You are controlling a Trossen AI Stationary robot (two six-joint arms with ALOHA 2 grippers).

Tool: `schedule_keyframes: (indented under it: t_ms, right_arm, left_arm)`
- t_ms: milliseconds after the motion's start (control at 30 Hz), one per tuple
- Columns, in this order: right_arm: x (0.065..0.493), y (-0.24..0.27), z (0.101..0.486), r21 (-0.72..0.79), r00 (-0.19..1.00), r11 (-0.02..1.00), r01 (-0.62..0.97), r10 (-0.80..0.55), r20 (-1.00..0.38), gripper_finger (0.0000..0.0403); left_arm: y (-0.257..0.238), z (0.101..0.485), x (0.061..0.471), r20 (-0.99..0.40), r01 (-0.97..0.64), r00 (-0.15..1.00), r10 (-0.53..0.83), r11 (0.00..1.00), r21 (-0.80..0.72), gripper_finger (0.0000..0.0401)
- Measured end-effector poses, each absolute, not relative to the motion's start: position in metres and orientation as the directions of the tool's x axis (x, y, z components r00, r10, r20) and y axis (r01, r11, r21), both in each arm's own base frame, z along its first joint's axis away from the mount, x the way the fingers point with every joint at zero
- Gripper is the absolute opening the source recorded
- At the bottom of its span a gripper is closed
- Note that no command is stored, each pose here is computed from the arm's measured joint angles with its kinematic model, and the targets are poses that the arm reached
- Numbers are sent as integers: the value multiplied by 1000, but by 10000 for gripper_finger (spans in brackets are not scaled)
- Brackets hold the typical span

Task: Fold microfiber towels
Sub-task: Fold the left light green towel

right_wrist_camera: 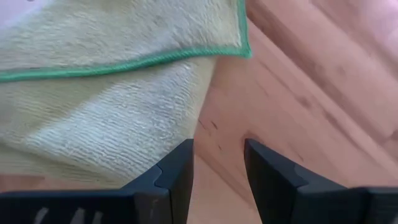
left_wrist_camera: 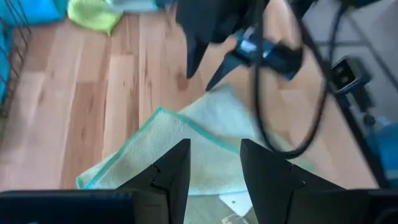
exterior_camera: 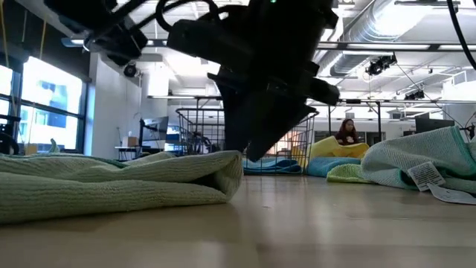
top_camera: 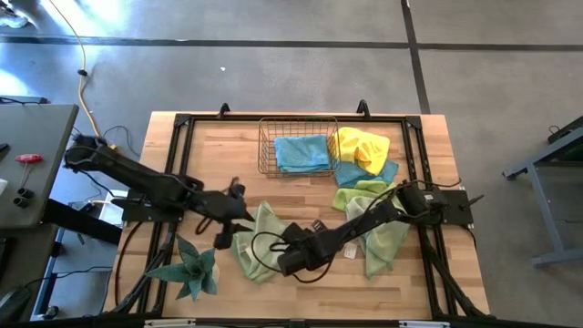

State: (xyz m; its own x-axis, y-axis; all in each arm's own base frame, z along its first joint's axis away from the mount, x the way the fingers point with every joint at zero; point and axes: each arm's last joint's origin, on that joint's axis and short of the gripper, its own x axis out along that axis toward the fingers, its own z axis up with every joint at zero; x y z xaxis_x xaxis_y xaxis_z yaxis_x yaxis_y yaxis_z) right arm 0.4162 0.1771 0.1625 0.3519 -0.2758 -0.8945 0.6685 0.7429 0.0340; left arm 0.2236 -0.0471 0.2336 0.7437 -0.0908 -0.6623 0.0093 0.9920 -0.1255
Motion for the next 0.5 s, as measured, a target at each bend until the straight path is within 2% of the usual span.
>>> schedule_keyframes:
  t_ms: [267,500]
  right_arm:
    - [412,189,163,-19,376,820,571,-282,-883,132]
    - [409,195,164,-54,416,798,601,-369,-831,132]
  left_arm:
    - [-43,196,257,-715,-15,699,-29,998,-55,131]
    - [-49,172,280,-690,122,703,-171,985,-119,131]
